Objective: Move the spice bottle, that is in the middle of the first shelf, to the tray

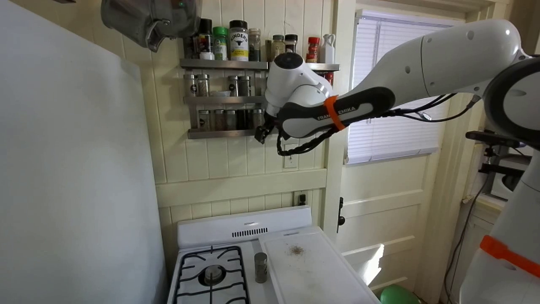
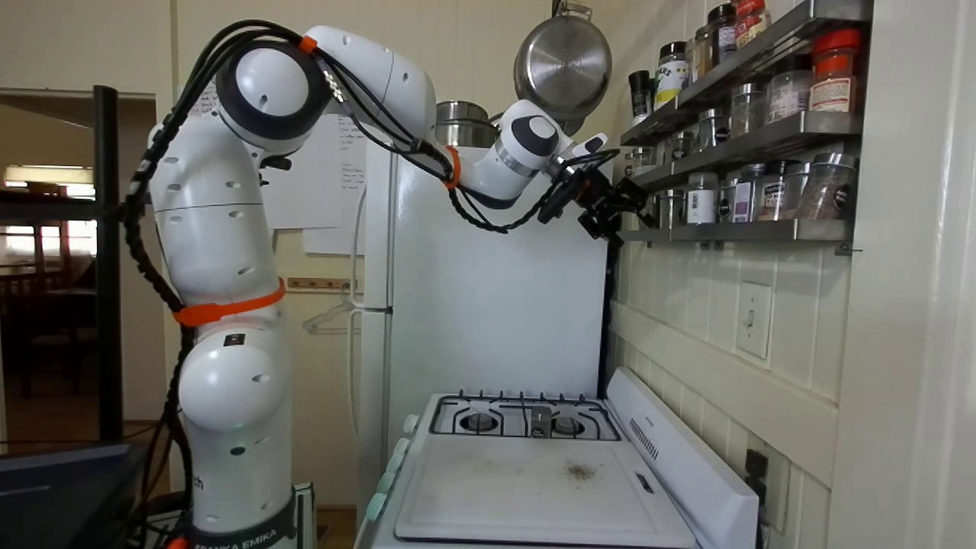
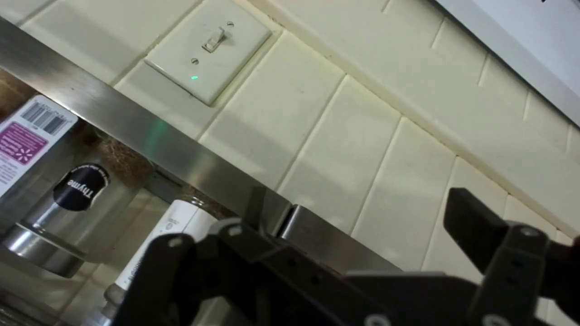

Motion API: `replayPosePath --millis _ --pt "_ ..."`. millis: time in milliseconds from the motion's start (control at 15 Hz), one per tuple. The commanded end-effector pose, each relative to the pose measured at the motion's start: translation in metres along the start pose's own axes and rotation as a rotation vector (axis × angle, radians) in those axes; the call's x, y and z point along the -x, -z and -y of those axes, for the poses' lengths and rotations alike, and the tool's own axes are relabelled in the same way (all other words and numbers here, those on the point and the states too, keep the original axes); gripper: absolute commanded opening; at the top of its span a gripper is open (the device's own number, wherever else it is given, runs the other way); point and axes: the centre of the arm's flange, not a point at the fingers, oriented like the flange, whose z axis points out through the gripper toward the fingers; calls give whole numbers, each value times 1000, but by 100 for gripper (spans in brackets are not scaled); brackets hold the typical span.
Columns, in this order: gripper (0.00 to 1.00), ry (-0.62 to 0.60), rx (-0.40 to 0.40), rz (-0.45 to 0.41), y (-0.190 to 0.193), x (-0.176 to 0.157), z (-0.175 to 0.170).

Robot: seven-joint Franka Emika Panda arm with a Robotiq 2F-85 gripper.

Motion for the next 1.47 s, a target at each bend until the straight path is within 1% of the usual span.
replayPosePath --millis 0,267,467,733,933,1267,1400 --pt "100 -12 2 -55 -2 -4 0" --pt "100 -35 -22 -153 4 -7 0" --pt "100 -66 -23 -197 5 -8 -1" --pt "100 -107 -34 -230 6 -8 -3" --pt "100 -130 -26 -260 5 -8 -5" --pt "100 -161 -15 -264 -7 -6 -9" --pt "100 -170 -14 -278 -10 -5 -10"
